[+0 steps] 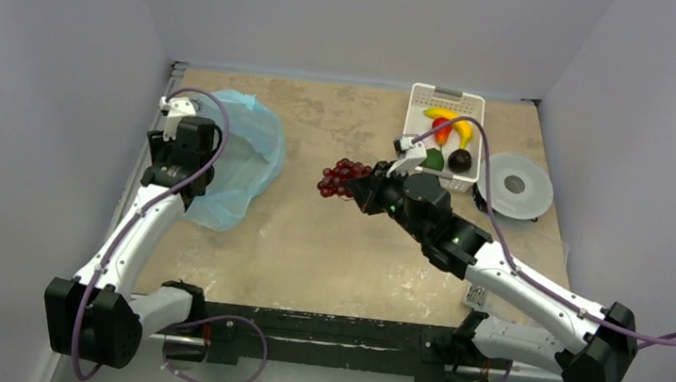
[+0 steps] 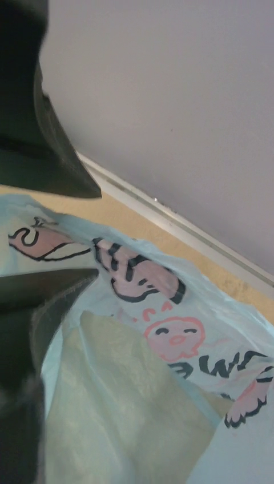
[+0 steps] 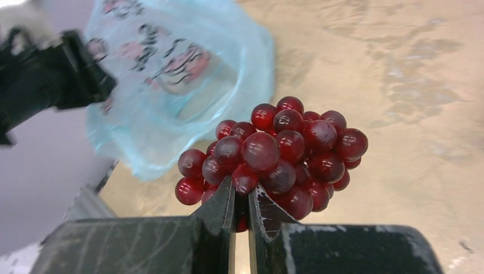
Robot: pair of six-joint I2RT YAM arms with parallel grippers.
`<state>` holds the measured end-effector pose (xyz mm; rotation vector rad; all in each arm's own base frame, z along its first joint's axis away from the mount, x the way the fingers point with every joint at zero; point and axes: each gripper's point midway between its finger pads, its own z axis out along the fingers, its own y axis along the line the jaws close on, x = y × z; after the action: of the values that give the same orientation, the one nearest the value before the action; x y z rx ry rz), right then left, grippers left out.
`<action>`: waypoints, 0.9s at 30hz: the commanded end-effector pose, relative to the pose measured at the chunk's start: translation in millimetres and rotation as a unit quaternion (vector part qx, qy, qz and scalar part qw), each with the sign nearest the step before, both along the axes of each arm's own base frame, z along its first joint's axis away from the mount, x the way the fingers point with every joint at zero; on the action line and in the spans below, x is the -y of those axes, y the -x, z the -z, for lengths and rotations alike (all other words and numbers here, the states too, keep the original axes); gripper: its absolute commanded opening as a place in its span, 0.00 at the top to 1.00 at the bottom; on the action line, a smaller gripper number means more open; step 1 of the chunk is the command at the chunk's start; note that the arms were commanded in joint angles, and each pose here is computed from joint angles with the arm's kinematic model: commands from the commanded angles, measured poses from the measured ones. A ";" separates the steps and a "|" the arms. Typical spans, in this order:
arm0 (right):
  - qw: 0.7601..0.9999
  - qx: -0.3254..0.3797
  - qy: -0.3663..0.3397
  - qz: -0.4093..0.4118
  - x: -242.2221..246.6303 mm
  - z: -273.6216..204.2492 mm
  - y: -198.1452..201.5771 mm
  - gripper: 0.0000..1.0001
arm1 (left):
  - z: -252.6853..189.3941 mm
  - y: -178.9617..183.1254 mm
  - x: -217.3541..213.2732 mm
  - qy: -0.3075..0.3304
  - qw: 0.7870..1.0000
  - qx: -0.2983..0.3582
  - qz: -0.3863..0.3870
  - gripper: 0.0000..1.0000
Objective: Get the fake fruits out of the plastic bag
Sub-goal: Move the plastic bag to the center of the board, then place the fake fruit in the bin.
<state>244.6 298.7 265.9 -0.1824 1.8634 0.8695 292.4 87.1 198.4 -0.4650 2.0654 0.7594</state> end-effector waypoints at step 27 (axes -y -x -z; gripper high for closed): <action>0.918 -0.029 0.145 0.367 198.2 2.6 -236.2 1.00 | -103.2 18.3 143.6 0.127 0.856 0.261 0.428 0.08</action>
<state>453.1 103.0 234.5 0.3852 1.9698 0.1175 277.0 -39.3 276.2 0.0415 1.6807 -0.1207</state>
